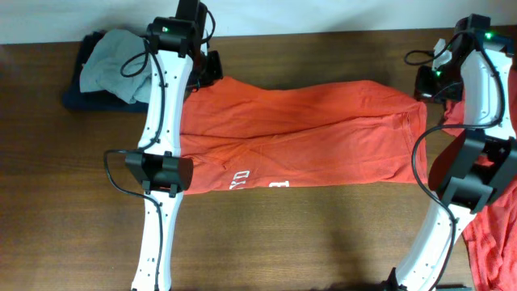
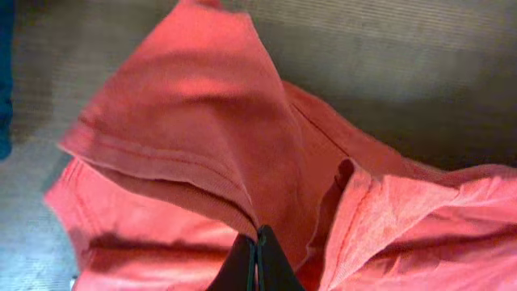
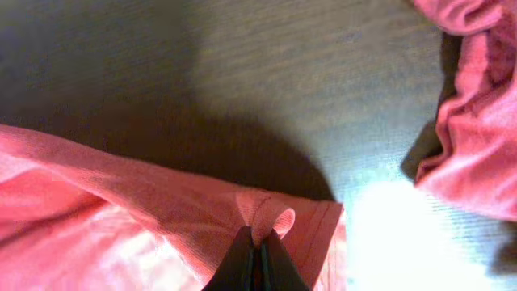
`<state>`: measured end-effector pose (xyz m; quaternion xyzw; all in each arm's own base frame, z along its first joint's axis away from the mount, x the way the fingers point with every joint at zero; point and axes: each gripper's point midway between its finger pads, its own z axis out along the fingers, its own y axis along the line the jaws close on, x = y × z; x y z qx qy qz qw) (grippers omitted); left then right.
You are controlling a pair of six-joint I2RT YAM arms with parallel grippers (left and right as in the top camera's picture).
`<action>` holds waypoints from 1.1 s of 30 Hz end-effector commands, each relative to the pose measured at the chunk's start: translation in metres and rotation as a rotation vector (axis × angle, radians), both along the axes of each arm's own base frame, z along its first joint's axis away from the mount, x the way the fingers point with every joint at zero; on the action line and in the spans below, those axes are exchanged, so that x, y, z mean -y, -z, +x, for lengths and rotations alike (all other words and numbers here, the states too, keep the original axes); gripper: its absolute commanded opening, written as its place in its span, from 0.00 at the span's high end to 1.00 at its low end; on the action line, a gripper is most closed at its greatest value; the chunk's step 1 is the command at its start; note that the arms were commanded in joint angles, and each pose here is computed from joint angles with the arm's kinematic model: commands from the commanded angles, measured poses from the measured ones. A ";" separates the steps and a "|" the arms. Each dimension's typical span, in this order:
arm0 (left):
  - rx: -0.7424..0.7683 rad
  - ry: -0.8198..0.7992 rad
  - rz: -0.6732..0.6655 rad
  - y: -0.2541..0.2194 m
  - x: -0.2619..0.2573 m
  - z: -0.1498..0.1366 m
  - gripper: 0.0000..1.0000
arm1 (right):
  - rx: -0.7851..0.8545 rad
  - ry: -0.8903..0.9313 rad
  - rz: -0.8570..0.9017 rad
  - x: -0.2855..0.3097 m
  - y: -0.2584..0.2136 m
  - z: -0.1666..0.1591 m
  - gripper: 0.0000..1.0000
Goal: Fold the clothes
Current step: 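Fold the top half down over the bottom half with both grippers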
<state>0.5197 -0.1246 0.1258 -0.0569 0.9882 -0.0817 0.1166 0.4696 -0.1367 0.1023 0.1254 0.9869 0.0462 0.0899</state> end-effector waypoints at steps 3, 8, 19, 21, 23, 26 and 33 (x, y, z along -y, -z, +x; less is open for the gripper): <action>0.063 0.083 -0.008 -0.029 0.010 -0.005 0.99 | 0.011 -0.100 -0.015 -0.006 -0.032 -0.015 0.96; 0.176 0.089 0.092 -0.075 0.009 -0.011 0.99 | -0.023 -0.115 0.021 -0.013 -0.031 -0.024 0.96; 0.046 0.109 0.107 -0.085 -0.002 -0.053 0.99 | -0.081 -0.116 0.057 -0.020 -0.030 -0.039 0.96; -0.023 0.111 0.120 -0.070 -0.006 -0.063 0.99 | -0.088 -0.116 0.059 -0.020 -0.030 -0.041 0.96; -0.088 0.115 0.134 -0.054 -0.008 -0.071 0.99 | -0.101 -0.124 0.064 -0.022 -0.030 -0.045 0.96; -0.208 0.120 0.165 -0.023 -0.014 -0.087 0.99 | -0.133 -0.145 0.073 -0.024 -0.029 -0.053 0.96; -0.390 0.111 0.270 0.021 -0.034 -0.118 0.99 | -0.232 -0.142 0.047 -0.020 -0.025 -0.074 0.96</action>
